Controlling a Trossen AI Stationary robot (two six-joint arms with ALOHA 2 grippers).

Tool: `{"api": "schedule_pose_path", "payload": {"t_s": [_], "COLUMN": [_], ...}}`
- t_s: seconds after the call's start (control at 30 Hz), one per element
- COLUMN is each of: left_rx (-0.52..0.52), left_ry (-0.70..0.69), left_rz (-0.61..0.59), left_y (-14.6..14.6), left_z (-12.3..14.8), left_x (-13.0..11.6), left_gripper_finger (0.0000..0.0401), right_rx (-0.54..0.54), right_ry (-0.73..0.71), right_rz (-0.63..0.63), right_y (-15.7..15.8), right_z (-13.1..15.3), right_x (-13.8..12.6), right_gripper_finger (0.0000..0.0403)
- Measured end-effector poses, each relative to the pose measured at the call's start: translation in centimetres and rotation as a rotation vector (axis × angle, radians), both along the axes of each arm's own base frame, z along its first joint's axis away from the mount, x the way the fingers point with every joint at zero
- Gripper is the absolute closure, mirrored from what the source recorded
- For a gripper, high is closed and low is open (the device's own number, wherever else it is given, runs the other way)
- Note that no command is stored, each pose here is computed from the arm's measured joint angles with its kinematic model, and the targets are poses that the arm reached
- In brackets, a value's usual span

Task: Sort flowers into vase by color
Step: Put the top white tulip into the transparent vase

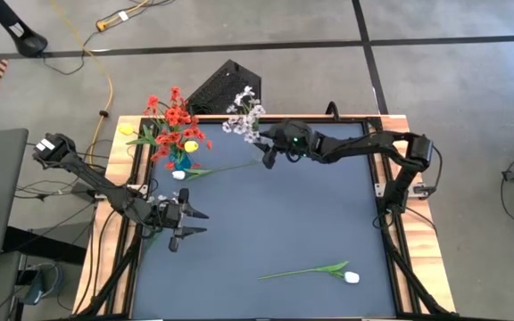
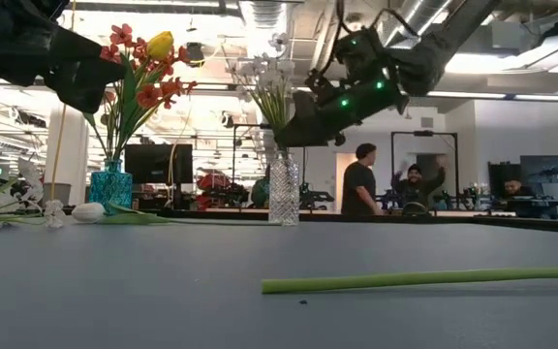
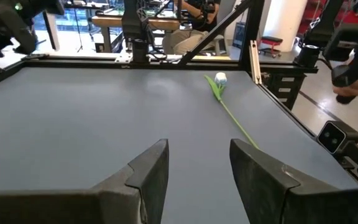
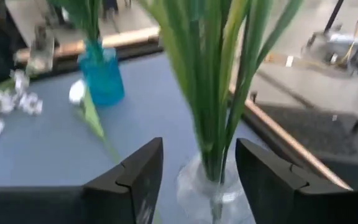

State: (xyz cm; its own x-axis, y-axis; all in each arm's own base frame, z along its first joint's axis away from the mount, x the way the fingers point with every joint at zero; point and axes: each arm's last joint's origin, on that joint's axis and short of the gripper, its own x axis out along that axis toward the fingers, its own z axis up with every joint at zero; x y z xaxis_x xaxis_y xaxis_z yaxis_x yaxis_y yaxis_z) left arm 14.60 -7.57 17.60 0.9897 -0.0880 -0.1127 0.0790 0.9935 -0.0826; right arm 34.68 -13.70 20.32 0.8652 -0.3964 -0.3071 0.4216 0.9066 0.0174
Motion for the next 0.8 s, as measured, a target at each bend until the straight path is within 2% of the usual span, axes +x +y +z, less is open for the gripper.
{"api": "schedule_pose_path", "payload": {"t_s": [0.23, 0.53, 0.7, 0.8], "left_rx": [0.001, -0.005, -0.015, -0.013], "left_ry": [0.004, 0.015, 0.029, 0.043], "left_rz": [0.000, 0.002, 0.012, 0.015], "left_y": [0.0, 0.0, 0.0, 0.1], "left_z": [0.0, -0.1, -0.3, -0.4], "left_x": [0.0, 0.0, 0.0, -0.1], "left_gripper_finger": [0.0242, 0.0242, 0.0242, 0.0242], "right_rx": [0.032, 0.111, 0.178, 0.196], "right_ry": [0.129, 0.322, 0.376, 0.381], "right_rz": [0.023, 0.040, 0.156, 0.246], "right_y": [0.6, 1.7, 4.0, 6.4], "right_z": [2.2, 4.2, 4.8, 4.3], "right_x": [-0.3, -2.5, -3.1, -2.1], "right_gripper_finger": [0.0156, 0.0157, 0.0157, 0.0157]}}
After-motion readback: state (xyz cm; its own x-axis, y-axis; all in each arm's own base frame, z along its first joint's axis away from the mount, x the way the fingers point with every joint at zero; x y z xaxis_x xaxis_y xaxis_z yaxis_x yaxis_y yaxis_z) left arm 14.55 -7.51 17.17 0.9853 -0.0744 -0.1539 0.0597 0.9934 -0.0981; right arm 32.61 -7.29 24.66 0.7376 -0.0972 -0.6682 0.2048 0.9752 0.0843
